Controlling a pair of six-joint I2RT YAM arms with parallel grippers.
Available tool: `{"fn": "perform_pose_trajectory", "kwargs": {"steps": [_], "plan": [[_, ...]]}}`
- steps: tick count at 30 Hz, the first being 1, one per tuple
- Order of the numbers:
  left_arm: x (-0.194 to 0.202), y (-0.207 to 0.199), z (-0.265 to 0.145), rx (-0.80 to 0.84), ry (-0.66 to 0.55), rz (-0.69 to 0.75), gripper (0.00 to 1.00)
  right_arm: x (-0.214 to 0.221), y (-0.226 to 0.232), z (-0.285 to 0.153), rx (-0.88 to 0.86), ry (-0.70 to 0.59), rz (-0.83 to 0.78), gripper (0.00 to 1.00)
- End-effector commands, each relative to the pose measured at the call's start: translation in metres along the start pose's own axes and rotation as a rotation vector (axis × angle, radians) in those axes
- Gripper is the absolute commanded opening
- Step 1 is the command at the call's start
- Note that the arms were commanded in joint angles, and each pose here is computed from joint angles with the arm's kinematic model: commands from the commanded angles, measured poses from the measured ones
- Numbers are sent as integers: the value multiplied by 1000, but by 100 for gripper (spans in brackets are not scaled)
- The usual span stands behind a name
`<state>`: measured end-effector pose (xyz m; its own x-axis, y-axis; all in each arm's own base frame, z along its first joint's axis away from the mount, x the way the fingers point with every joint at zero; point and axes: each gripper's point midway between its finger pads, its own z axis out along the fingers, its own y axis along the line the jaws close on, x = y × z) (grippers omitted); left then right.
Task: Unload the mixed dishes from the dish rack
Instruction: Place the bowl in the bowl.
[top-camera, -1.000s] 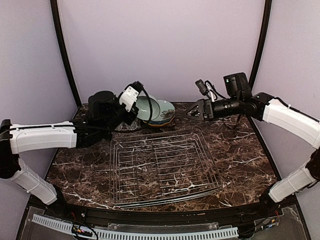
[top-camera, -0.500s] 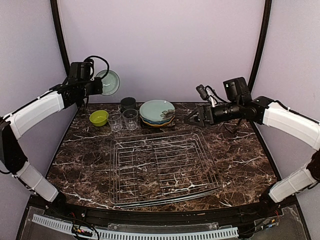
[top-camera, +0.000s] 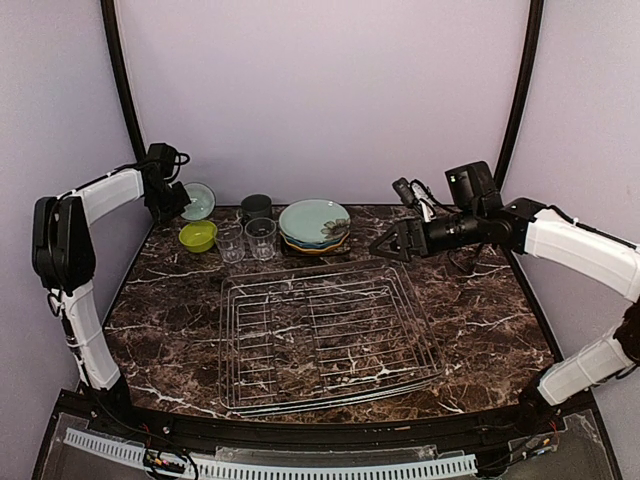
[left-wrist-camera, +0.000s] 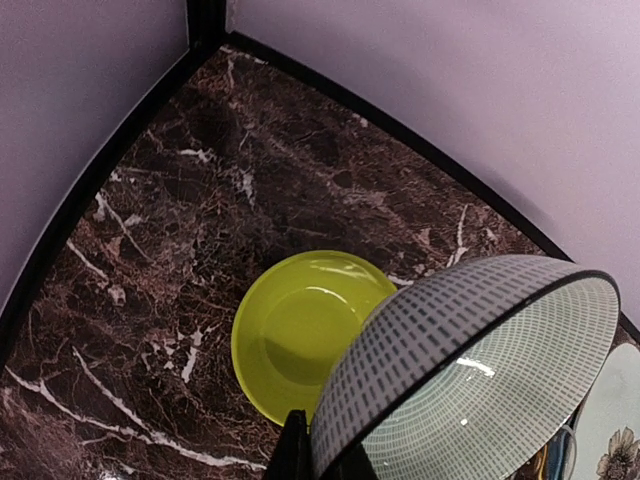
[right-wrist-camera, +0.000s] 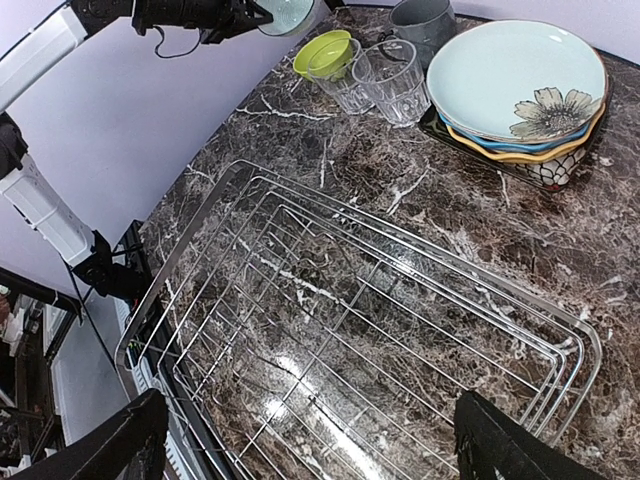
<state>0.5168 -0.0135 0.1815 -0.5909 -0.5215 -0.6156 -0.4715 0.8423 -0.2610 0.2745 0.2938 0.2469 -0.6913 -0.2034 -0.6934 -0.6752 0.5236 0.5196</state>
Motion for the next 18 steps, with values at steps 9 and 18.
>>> {"fn": "perform_pose_trajectory", "kwargs": {"steps": [9, 18], "plan": [[10, 17, 28, 4, 131, -231, 3, -4, 0, 1, -12, -13, -25, 97], [19, 24, 48, -11, 168, -293, 4, -4, 0, 2, -10, -14, -26, 97]]}}
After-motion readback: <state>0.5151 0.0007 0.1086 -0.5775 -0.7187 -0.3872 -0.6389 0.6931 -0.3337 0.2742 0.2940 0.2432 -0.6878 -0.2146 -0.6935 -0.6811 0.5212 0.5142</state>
